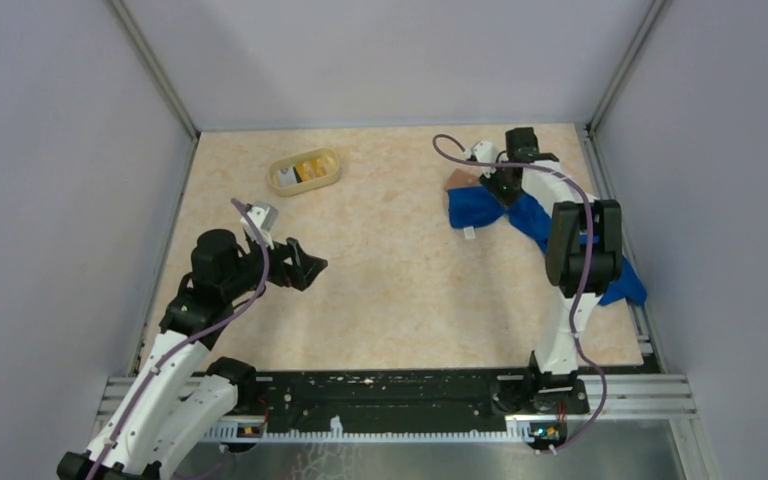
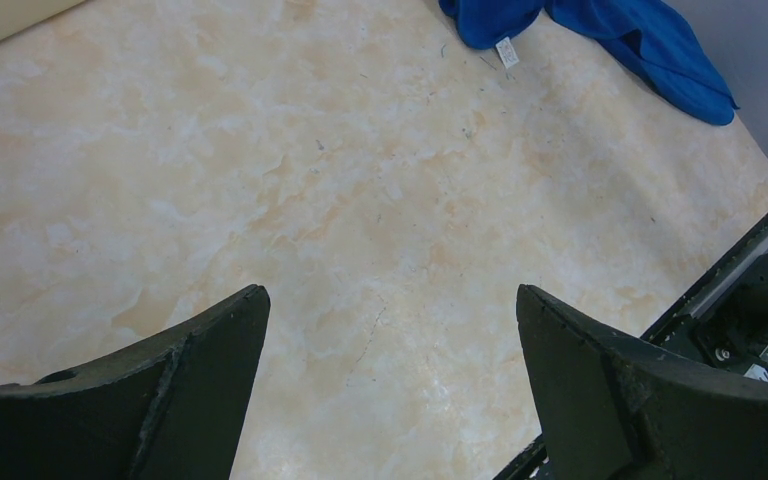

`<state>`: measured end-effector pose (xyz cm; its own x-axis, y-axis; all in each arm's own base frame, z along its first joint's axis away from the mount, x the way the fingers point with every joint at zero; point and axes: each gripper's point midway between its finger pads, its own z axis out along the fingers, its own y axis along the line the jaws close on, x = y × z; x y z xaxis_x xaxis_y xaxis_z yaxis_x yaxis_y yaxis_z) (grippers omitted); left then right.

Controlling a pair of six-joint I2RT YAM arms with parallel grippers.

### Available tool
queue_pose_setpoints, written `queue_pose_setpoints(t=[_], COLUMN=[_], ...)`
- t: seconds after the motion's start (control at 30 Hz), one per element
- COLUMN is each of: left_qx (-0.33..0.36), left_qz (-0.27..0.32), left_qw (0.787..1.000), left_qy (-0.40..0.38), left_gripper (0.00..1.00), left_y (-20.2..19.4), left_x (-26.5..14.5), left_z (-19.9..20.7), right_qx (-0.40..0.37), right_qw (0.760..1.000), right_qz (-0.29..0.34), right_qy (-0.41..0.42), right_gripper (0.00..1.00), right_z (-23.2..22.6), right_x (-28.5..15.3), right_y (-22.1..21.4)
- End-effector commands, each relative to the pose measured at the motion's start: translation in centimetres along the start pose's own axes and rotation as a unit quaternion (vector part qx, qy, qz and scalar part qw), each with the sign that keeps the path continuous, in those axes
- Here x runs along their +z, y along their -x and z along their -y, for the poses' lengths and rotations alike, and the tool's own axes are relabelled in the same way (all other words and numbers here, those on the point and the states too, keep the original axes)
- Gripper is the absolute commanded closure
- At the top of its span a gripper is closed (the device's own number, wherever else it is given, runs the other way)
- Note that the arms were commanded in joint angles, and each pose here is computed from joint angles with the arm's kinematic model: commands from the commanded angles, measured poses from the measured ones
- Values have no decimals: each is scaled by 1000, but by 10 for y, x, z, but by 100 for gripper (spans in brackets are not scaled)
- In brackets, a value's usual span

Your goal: Put the credit cards into the card holder

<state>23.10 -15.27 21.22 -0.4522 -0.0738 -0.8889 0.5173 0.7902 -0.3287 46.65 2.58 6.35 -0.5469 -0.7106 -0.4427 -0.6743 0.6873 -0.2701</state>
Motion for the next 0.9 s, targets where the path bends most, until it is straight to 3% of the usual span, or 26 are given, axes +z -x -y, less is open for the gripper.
queue_pose_setpoints(t=[0.0, 0.13, 0.23, 0.33, 0.47, 0.6, 0.73, 0.87], left_qx=[12, 14, 15, 14, 14, 14, 14, 14], left_qz=[12, 16, 18, 17, 17, 18, 19, 18], left_qw=[1000, 1000, 1000, 1000, 1000, 1000, 1000, 1000], left_qy=[-9, -9, -8, -10, -10, -9, -6, -5], left_gripper=[1, 1, 1, 1, 1, 1, 1, 1], left_y=[7, 8, 9, 9, 9, 9, 9, 9], left_x=[-3, -4, -4, -4, -4, -4, -4, -4], left_z=[5, 5, 5, 6, 6, 5, 4, 4], right_qx=[1, 32, 74, 126, 164, 198, 240, 238], right_qw=[1000, 999, 986, 948, 913, 920, 905, 896], right_qz=[8, 8, 40, 63, 83, 136, 216, 220], right_qy=[-16, -37, -145, -285, -364, -311, -276, -302], right_gripper=[81, 100, 100, 100, 100, 100, 100, 100], right_z=[21, 39, 95, 162, 209, 213, 223, 234], right_x=[-9, -15, -48, -95, -128, -120, -134, -124], right_y=[12, 8, 17, 19, 32, 66, 112, 125])
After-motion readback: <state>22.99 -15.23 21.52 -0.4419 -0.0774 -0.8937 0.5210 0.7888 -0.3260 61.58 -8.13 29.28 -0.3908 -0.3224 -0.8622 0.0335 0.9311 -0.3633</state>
